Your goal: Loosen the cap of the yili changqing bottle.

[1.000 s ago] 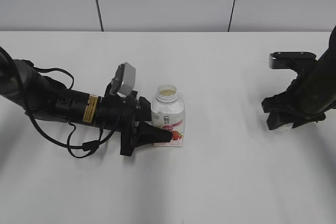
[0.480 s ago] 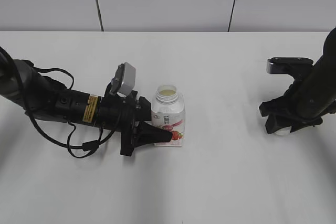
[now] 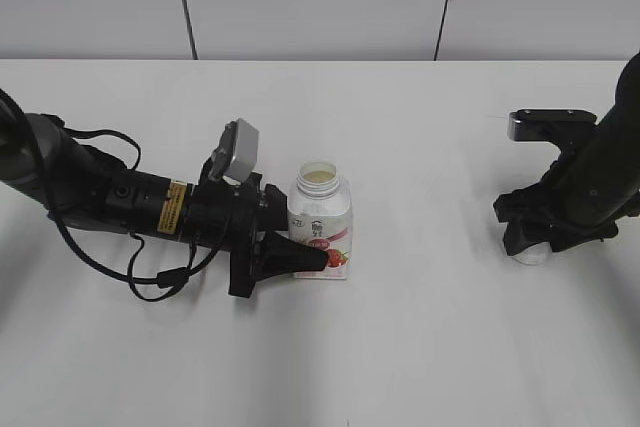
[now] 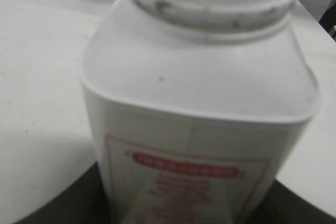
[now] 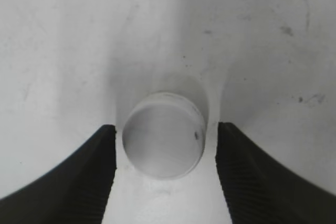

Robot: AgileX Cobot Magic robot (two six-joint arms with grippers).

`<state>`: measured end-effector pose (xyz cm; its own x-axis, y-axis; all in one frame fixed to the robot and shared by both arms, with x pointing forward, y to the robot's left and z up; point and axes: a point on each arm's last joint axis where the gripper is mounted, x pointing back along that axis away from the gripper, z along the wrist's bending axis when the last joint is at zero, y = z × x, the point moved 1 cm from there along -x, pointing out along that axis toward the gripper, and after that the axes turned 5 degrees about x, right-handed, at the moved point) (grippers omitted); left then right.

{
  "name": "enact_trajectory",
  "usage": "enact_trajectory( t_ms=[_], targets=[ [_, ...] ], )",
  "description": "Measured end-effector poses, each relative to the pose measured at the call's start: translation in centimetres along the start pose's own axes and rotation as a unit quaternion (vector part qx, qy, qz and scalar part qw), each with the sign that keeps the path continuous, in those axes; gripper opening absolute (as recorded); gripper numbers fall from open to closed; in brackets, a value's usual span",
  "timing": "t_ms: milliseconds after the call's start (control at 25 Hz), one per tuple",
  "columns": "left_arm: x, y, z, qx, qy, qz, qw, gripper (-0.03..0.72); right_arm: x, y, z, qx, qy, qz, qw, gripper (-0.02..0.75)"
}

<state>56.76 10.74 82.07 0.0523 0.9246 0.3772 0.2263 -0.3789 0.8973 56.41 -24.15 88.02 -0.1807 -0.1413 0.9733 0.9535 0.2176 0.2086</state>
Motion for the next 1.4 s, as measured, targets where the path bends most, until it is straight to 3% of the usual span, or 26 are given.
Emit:
enact_trajectory(
  t_ms=[200,1000,1400],
  targets=[
    [0.00,0.00,0.00,0.000,0.000,0.000,1.000,0.377,0.00,0.00,0.00,0.000,0.000,0.000,1.000,0.504],
    [0.00,0.06,0.10,0.004,0.005,-0.003,1.000,0.377,0.00,0.05,0.11,-0.023,0.005,-0.002,1.000,0.508],
    [0.10,0.53,-0.12,0.000,-0.004,-0.014,1.000,0.505,0.00,0.06,0.12,-0.024,0.006,-0.003,1.000,0.508]
  ],
)
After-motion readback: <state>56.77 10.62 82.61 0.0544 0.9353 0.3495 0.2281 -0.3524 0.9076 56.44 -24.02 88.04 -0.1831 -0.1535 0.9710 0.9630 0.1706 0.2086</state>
